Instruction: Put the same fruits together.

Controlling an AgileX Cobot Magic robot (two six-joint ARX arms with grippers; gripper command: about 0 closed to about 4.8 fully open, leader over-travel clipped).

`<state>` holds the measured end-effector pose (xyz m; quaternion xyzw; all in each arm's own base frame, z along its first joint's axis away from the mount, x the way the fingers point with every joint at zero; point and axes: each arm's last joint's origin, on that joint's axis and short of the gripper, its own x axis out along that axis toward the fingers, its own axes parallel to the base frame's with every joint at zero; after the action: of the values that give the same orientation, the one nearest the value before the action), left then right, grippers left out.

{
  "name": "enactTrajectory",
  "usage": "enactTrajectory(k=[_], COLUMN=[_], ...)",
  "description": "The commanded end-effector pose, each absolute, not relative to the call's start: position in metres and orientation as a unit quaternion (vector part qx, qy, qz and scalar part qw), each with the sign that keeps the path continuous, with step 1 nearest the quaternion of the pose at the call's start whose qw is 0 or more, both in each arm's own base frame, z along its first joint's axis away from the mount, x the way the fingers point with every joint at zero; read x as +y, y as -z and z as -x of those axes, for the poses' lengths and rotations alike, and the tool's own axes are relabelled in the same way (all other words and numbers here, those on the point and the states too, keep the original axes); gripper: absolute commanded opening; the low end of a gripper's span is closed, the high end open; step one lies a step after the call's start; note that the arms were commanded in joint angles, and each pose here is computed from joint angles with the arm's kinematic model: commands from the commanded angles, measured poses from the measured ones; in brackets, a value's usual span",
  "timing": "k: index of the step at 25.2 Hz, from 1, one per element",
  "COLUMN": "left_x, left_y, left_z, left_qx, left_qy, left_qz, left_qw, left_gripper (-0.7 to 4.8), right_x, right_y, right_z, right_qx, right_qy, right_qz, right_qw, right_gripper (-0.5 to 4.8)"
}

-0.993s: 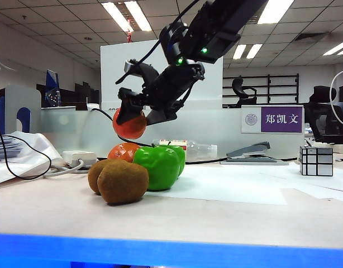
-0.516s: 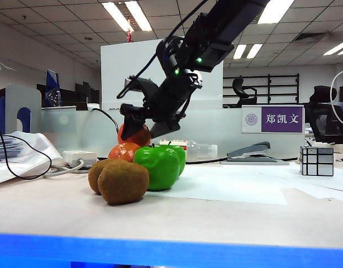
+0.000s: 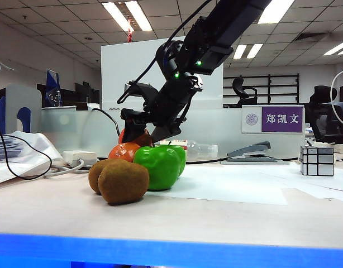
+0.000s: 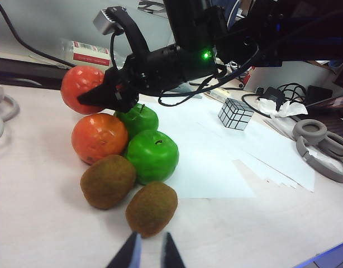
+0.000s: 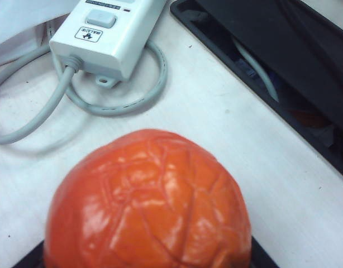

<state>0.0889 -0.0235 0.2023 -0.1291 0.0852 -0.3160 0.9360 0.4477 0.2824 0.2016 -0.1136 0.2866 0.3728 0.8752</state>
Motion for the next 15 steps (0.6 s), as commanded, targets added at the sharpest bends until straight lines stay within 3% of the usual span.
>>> enactTrajectory(k=[1, 15], left_x=[-0.0235, -0.0235], left_y=[-0.2043, -0.2043], left_z=[-0.0888, -0.0888], left_qx=[0.077, 0.077], left_qy=[0.318, 0.318], left_qz=[0.124, 0.124], left_qw=[0.937, 0.937], left_gripper=[0.62, 0.62], right_x=[0.2826, 0.2847], right_y=[-0.2068, -0.2006], right_z=[-0.4479, -0.4477], right_qx=[0.28, 0.288], right_qy=[-0.374, -0.382], right_qz=[0.114, 0.112], right_qw=[0.877, 0.871], right_gripper=[-0.08, -0.08])
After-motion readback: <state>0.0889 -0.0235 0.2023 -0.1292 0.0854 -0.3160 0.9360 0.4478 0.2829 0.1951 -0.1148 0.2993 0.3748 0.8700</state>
